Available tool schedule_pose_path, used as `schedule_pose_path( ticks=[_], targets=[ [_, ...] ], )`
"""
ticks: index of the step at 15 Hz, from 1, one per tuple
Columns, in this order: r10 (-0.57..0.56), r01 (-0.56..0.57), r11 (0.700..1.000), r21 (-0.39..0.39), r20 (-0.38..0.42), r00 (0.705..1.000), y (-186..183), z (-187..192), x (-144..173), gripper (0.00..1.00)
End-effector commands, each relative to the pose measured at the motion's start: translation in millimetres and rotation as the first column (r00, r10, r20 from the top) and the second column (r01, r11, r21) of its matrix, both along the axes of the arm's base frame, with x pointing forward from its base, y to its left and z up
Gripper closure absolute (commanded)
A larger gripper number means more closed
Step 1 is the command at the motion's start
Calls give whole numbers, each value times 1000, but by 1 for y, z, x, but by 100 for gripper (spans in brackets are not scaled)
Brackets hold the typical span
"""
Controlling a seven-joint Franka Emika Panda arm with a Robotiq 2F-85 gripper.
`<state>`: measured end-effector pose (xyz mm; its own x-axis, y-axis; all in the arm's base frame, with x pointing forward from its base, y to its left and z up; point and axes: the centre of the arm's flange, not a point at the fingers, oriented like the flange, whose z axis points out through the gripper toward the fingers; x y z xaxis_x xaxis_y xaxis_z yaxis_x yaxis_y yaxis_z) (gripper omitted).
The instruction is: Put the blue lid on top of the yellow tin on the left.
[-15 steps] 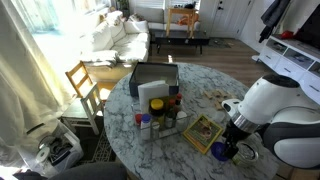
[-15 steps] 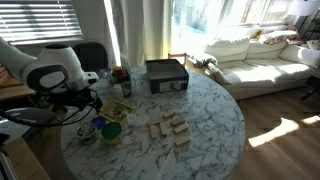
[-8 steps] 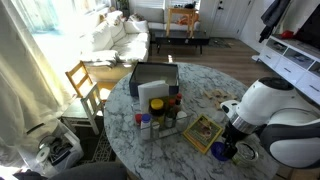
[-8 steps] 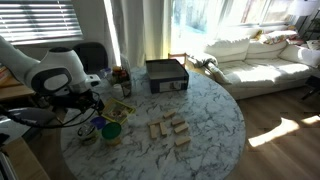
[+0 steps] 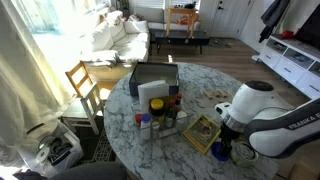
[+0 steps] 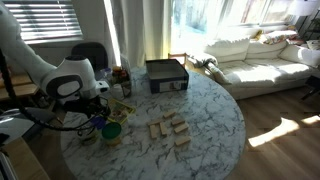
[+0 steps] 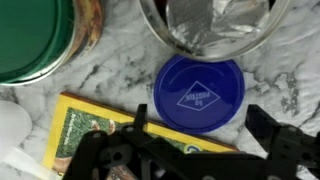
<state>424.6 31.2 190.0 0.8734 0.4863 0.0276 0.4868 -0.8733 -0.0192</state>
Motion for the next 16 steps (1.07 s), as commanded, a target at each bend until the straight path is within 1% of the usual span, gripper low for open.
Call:
schedule_pose_path(
  ticks=[1, 4, 7, 9, 10, 11, 12, 13, 15, 16],
  targets=[
    [17, -16, 999, 33, -37, 999, -7, -24, 13, 0],
    [23, -22, 1000, 19, -61, 998, -13, -36, 13, 0],
    [21, -20, 1000, 14, -51, 999, -15, -45, 15, 0],
    [23, -22, 1000, 21, -60, 998, -13, -48, 13, 0],
    [24, -22, 999, 23, -63, 998, -13, -49, 12, 7],
    [26, -25, 999, 25, -70, 997, -13, -50, 12, 27],
    [24, -22, 999, 30, -74, 997, -12, -50, 11, 34],
    [19, -17, 1000, 26, -78, 997, -13, -48, 11, 9],
    [21, -20, 999, 28, -70, 997, -16, -41, 13, 5],
    [24, -22, 999, 31, -71, 997, -16, -39, 13, 0]
  ],
)
